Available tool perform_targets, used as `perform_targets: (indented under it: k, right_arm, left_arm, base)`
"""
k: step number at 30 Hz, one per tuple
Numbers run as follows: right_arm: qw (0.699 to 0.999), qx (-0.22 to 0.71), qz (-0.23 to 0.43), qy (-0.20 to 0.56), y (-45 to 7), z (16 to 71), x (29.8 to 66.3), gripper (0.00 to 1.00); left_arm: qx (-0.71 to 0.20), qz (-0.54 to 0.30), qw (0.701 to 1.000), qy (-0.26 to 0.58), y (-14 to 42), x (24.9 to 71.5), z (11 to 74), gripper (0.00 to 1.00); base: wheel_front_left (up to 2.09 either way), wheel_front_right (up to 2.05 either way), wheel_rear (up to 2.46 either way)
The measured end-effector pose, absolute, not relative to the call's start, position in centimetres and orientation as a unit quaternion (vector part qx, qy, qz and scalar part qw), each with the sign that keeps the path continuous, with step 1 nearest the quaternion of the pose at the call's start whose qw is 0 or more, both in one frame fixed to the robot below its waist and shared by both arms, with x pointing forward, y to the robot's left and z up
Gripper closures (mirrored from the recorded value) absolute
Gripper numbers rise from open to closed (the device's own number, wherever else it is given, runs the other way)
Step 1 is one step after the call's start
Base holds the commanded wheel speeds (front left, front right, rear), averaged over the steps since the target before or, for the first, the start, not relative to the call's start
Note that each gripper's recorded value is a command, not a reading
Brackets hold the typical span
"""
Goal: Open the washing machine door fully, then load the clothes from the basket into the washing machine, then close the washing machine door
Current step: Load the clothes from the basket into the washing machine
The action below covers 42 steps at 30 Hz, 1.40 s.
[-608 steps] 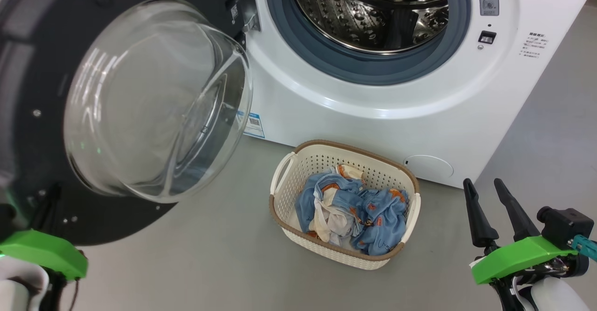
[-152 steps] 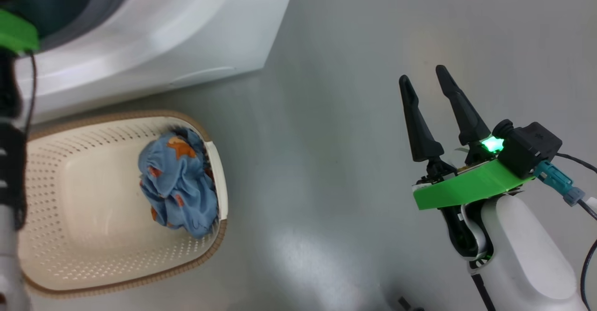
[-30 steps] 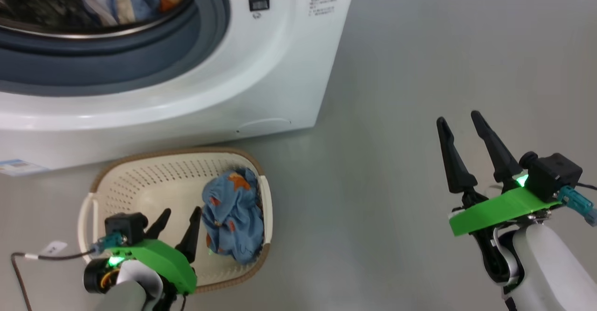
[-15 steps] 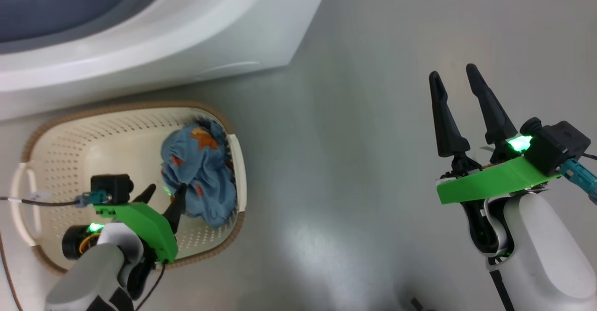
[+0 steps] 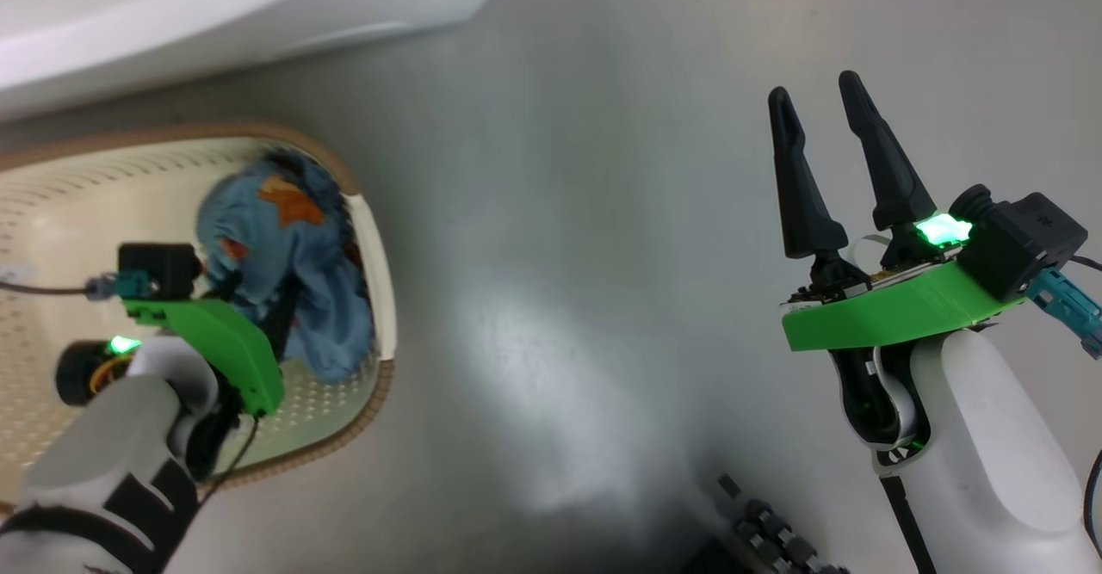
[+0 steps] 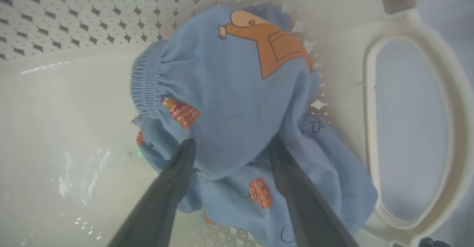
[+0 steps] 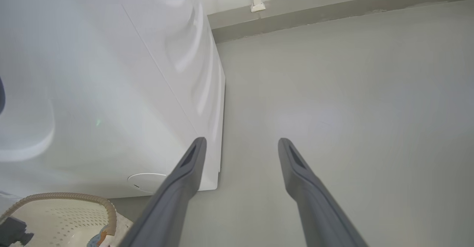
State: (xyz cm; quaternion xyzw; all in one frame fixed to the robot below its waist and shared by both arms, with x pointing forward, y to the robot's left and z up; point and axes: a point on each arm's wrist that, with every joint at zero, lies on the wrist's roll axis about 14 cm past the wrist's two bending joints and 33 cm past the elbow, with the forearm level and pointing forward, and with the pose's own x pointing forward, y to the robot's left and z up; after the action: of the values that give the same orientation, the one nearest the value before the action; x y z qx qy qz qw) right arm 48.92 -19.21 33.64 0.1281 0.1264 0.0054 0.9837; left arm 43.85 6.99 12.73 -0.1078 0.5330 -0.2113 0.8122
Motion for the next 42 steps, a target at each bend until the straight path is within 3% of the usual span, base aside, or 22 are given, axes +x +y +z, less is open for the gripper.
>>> perform_targets:
  k: [8, 17, 19, 20, 42]
  right_arm:
    - [0.981, 0.118, -0.015, 0.153, -20.5, 31.3, 48.1, 0.0]
    - [0.981, 0.101, 0.005, 0.166, -19.3, 29.8, 48.2, 0.0]
    - [0.981, 0.104, 0.008, 0.166, -19.0, 29.7, 48.3, 0.0]
    - [0.98, 0.105, 0.01, 0.166, -18.9, 29.7, 48.3, 0.0]
    - [0.985, 0.125, 0.036, 0.111, -17.0, 35.0, 49.7, 0.0]
  left_arm:
    - [-0.108, -0.218, 0.795, 0.555, 6.1, 43.8, 9.4, 0.0]
    - [-0.112, -0.203, 0.778, 0.584, 7.3, 42.8, 8.0, 0.0]
    - [-0.109, -0.201, 0.772, 0.593, 7.7, 42.3, 8.0, 0.58]
    - [-0.112, -0.197, 0.775, 0.589, 7.8, 42.4, 8.1, 1.0]
    - [-0.168, -0.196, 0.842, 0.473, 7.4, 45.2, 16.1, 1.0]
  base:
    - [0.05, 0.05, 0.05]
    - [0.14, 0.14, 0.14]
    - [0.01, 0.01, 0.01]
    - [0.0, 0.0, 0.0]
    - [0.0, 0.0, 0.0]
